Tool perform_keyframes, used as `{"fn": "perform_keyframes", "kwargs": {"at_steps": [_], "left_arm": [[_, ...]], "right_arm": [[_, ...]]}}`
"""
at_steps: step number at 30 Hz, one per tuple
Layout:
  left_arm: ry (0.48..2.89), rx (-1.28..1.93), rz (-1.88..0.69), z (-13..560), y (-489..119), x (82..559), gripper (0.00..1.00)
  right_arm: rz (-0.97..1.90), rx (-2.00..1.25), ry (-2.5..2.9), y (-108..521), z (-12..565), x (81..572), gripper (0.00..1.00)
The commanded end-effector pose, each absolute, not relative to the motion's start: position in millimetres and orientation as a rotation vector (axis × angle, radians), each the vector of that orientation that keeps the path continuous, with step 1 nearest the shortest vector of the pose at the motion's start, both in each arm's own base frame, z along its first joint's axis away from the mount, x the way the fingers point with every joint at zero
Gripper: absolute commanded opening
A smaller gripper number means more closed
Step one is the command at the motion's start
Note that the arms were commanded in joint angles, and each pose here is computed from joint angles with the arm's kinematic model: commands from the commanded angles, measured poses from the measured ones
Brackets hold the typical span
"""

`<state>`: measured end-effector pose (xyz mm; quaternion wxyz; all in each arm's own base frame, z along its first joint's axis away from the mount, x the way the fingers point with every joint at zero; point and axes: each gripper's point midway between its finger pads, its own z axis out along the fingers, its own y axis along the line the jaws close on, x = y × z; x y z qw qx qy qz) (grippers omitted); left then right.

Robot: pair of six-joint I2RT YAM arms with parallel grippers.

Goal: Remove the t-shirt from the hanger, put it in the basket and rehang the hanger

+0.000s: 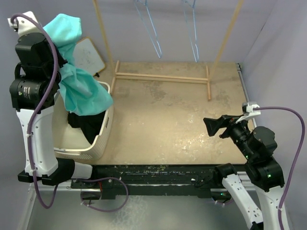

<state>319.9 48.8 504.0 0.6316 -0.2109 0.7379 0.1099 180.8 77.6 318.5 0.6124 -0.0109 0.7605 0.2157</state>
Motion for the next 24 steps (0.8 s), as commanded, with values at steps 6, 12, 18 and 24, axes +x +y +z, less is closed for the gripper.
{"fn": "perform_keyframes", "kwargs": {"at_steps": [6, 12, 18, 24], "left_arm": [[1.555, -0.536, 0.215, 532, 55, 305, 0.0], [1.654, -0.503, 0.173, 479, 44, 303, 0.0], [1.924, -0.468, 0.087, 351, 20, 297, 0.09], [2.048, -0.482, 0.131, 297, 23, 270, 0.49]], "right_arm": [[0.522, -0.053, 1.721, 83, 327, 182, 0.92], [0.521, -0.057, 1.724, 83, 326, 183, 0.92], [0.514, -0.061, 1.729, 83, 325, 183, 0.92], [0.518, -0.06, 1.73, 83, 324, 182, 0.92]]}}
